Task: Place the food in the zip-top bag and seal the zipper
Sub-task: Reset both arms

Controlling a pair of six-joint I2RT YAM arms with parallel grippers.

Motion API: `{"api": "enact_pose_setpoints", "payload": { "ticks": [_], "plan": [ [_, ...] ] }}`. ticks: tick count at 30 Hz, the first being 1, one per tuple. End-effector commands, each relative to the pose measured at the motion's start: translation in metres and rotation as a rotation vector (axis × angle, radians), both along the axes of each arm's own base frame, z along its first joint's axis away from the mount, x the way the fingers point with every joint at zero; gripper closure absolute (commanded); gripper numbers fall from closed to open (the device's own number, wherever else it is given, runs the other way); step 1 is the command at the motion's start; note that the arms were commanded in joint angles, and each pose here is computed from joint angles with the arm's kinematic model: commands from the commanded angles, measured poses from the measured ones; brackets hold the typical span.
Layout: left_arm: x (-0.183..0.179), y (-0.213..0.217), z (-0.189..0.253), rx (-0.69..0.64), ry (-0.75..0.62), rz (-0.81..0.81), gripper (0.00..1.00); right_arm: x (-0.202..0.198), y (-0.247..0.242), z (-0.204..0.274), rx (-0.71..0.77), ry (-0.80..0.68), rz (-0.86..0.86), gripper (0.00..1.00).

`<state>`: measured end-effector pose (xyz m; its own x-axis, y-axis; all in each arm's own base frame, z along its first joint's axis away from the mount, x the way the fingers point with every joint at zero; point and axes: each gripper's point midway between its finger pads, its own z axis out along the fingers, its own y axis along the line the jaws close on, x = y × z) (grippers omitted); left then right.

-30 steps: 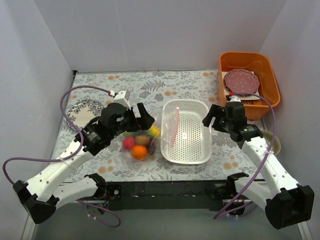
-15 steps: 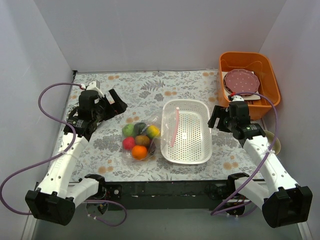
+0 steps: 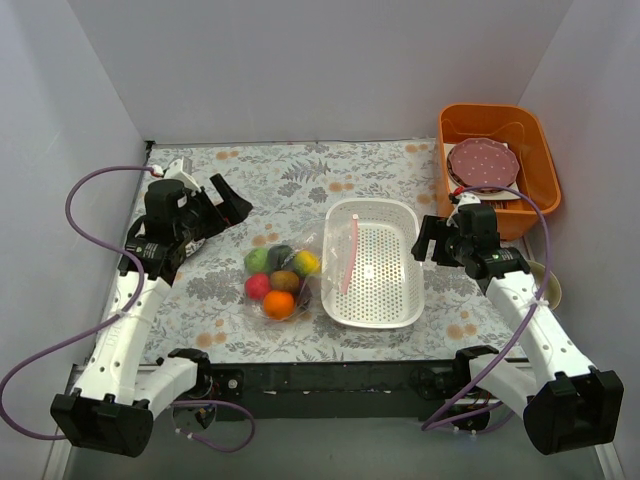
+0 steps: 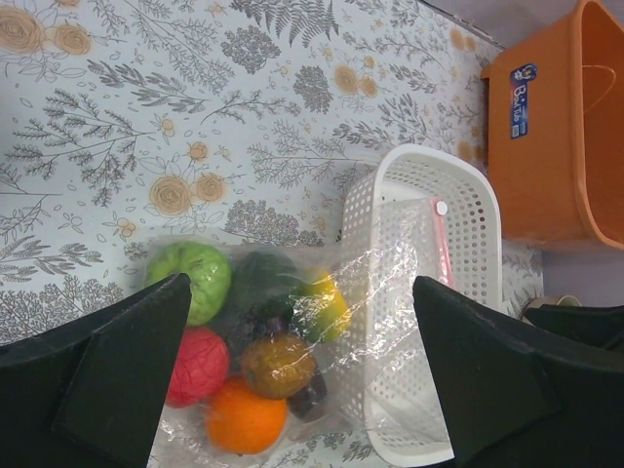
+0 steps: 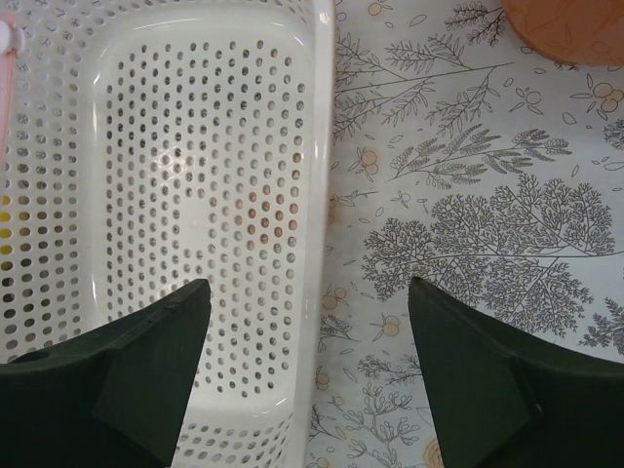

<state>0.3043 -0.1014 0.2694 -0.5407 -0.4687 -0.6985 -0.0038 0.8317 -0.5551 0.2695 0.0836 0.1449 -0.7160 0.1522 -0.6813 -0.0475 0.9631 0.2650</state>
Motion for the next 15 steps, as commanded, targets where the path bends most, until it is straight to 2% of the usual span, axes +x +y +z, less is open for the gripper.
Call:
{"api": "enact_pose_setpoints", "payload": {
  "ticks": [1,15],
  "plan": [
    [-0.003,0.004,0.011,0.006,-0.052,0.010,0.02,0.005,0.001,0.001,-0.001,-0.025,0.020,0.11],
    [0.018,-0.007,0.024,-0.019,-0.088,-0.028,0.02,0.011,-0.016,0.019,-0.043,-0.175,-0.051,0.09]
  ]
}}
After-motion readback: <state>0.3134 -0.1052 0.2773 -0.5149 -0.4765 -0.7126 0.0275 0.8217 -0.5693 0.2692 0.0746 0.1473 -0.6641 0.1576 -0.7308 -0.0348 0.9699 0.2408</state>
